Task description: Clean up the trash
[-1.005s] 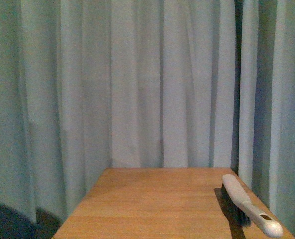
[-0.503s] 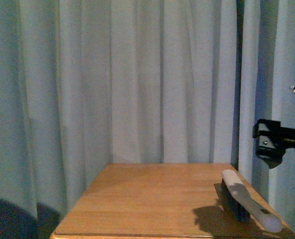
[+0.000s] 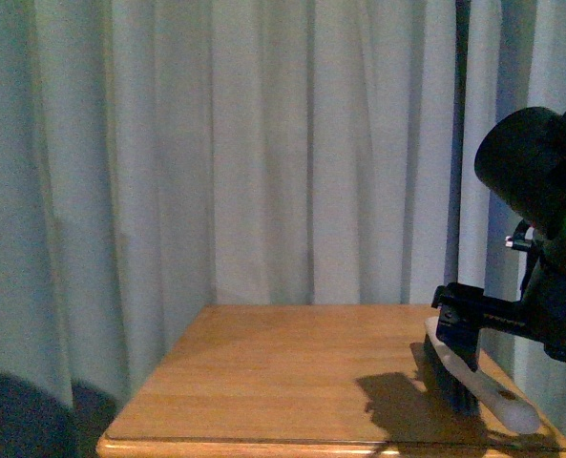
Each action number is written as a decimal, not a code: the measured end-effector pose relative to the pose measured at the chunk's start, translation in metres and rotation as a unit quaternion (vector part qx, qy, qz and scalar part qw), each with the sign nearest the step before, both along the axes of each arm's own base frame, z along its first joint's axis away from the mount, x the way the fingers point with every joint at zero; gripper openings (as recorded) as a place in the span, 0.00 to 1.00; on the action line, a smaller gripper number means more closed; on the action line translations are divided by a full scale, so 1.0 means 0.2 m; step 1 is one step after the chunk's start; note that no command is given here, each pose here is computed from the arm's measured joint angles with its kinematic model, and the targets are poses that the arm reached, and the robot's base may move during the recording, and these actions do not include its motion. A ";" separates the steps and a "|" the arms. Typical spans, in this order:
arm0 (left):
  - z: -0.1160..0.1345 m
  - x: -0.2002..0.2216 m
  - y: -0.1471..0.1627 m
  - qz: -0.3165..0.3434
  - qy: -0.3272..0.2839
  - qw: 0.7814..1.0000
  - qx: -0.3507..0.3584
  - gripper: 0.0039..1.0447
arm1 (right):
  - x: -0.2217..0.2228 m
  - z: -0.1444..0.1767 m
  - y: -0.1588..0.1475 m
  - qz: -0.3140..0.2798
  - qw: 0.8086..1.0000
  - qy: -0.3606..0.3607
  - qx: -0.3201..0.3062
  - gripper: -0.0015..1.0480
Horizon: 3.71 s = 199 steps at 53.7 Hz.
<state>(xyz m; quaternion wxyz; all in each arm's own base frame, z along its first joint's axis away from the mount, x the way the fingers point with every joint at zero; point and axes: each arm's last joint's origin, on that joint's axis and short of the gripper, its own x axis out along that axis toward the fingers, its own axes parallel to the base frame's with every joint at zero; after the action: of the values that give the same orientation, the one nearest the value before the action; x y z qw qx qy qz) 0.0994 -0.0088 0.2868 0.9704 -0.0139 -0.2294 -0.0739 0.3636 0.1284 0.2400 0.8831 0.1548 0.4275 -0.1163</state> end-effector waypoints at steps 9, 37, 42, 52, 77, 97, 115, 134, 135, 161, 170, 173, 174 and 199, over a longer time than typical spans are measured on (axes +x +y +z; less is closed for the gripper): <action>0.00 0.00 0.00 0.000 0.000 1.000 0.000 0.28 | 0.02 -0.06 0.02 0.001 1.000 0.017 0.004 0.93; 0.00 0.00 0.00 0.000 0.000 1.000 0.000 0.28 | 0.02 -0.08 0.03 0.009 1.000 -0.003 0.015 0.27; 0.00 0.00 0.00 0.000 0.000 1.000 0.000 0.28 | 0.01 -0.08 0.01 0.009 1.000 -0.008 0.015 0.22; 0.00 0.00 0.00 0.000 0.000 1.000 0.000 0.28 | -0.03 -0.03 -0.03 0.030 0.998 -0.052 0.001 0.22; 0.00 0.00 0.00 0.000 0.000 1.000 0.000 0.28 | -0.78 0.33 -0.24 0.116 0.890 -0.421 -0.129 0.22; 0.00 0.00 0.00 0.003 0.001 1.000 -0.002 0.28 | -1.30 0.21 -0.50 0.046 0.856 -0.505 -0.104 0.22; -0.01 0.00 0.00 -0.001 0.000 1.000 -0.001 0.28 | -1.30 0.22 -0.50 0.045 0.855 -0.506 -0.104 0.22; -0.01 0.00 0.00 0.000 0.000 1.000 -0.002 0.28 | -1.30 0.22 -0.50 0.045 0.855 -0.505 -0.104 0.22; -0.01 0.00 0.00 0.000 0.000 1.000 -0.002 0.28 | -1.30 0.22 -0.50 0.045 0.855 -0.506 -0.104 0.22; -0.01 0.00 0.00 0.000 0.001 1.000 -0.002 0.27 | -1.30 0.22 -0.50 0.046 0.855 -0.506 -0.104 0.22; -0.01 0.00 0.00 0.002 0.001 1.000 -0.003 0.27 | -1.30 0.22 -0.50 0.049 0.855 -0.506 -0.103 0.21; -0.01 0.00 0.00 0.007 0.000 1.000 -0.006 0.27 | -1.30 0.22 -0.49 0.056 0.855 -0.506 -0.100 0.21; -0.01 0.00 0.00 0.009 0.000 1.000 -0.007 0.27 | -1.30 0.22 -0.49 0.057 0.855 -0.506 -0.100 0.21; -0.09 0.21 0.20 0.026 0.265 0.957 0.115 0.27 | -1.30 0.22 -0.50 0.044 0.855 -0.506 -0.104 0.21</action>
<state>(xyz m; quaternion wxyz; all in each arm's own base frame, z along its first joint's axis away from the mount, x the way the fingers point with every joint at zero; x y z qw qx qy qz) 0.1419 0.0315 0.2686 0.9931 0.0845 0.0458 -0.0678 0.1038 0.0287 0.2833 0.9927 0.0805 -0.0862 -0.0269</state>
